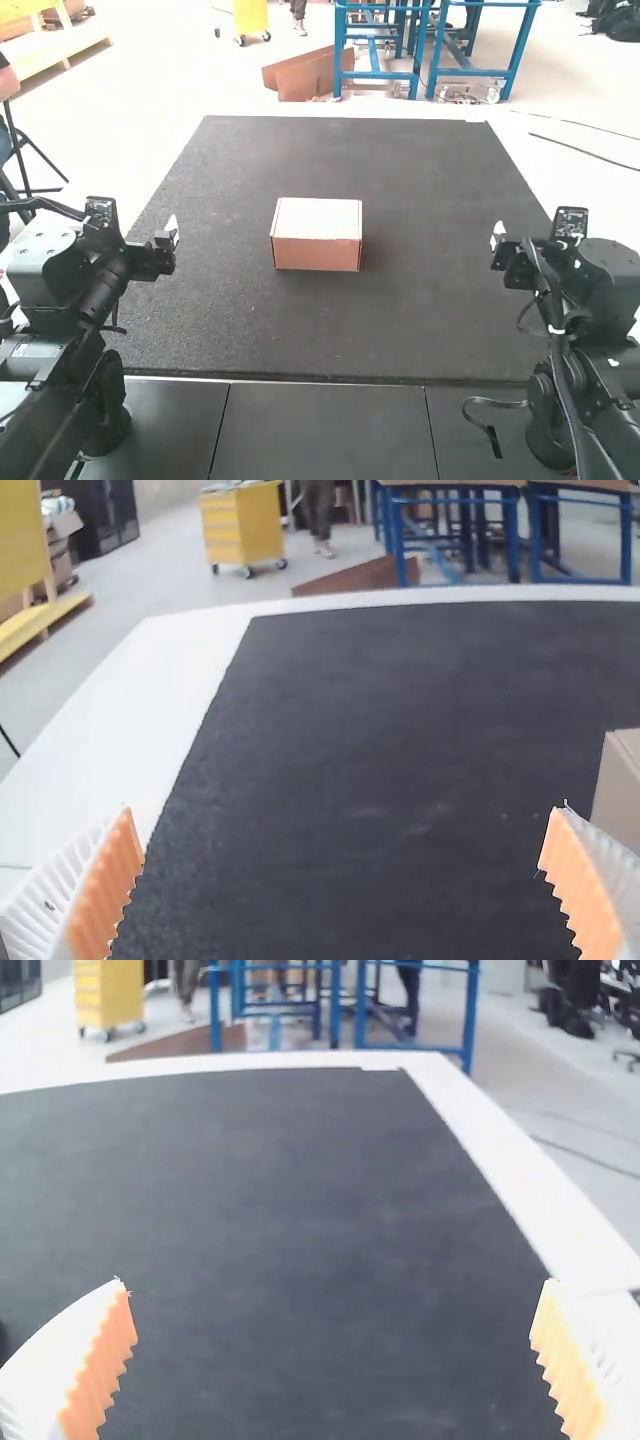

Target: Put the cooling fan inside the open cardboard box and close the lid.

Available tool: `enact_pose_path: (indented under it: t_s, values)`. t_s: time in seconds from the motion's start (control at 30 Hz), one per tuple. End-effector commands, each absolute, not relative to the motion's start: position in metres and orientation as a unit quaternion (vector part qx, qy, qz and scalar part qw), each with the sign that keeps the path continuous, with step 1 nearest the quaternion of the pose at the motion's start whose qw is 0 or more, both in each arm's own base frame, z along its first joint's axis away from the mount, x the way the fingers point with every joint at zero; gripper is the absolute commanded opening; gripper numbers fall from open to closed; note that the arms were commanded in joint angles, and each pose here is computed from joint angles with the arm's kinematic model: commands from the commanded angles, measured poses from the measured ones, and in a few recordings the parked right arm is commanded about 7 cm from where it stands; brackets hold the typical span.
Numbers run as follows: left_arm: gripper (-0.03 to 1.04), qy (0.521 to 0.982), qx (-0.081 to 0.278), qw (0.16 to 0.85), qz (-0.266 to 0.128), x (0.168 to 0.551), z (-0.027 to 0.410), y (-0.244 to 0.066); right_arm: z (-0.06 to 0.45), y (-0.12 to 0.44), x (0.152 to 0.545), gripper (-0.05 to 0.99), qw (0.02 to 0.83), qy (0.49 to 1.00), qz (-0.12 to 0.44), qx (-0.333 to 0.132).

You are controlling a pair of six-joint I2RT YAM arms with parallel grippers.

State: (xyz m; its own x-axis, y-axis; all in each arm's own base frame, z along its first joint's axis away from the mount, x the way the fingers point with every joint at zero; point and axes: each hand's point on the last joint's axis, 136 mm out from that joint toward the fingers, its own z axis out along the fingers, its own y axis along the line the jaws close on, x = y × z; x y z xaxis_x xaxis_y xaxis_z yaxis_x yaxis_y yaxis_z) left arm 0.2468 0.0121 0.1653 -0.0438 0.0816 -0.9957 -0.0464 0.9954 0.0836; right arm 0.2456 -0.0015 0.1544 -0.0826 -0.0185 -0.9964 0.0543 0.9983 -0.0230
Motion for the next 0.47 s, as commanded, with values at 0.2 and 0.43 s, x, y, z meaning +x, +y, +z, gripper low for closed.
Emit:
enact_pose_path:
  t_s: [0.2, 0.43]
  values:
    - [0.97, 0.714, 0.003, 0.699, 0.044, 0.2465, 0.1686, 0.0139, 0.1545, -0.0019, 0.2455, 0.91, 0.68, 0.733, -0.011, 0.03]
    - [0.97, 0.711, 0.008, 0.702, 0.04, 0.2466, 0.1705, 0.0105, 0.1564, -0.0019, 0.2455, 0.91, 0.682, 0.731, -0.011, 0.03]
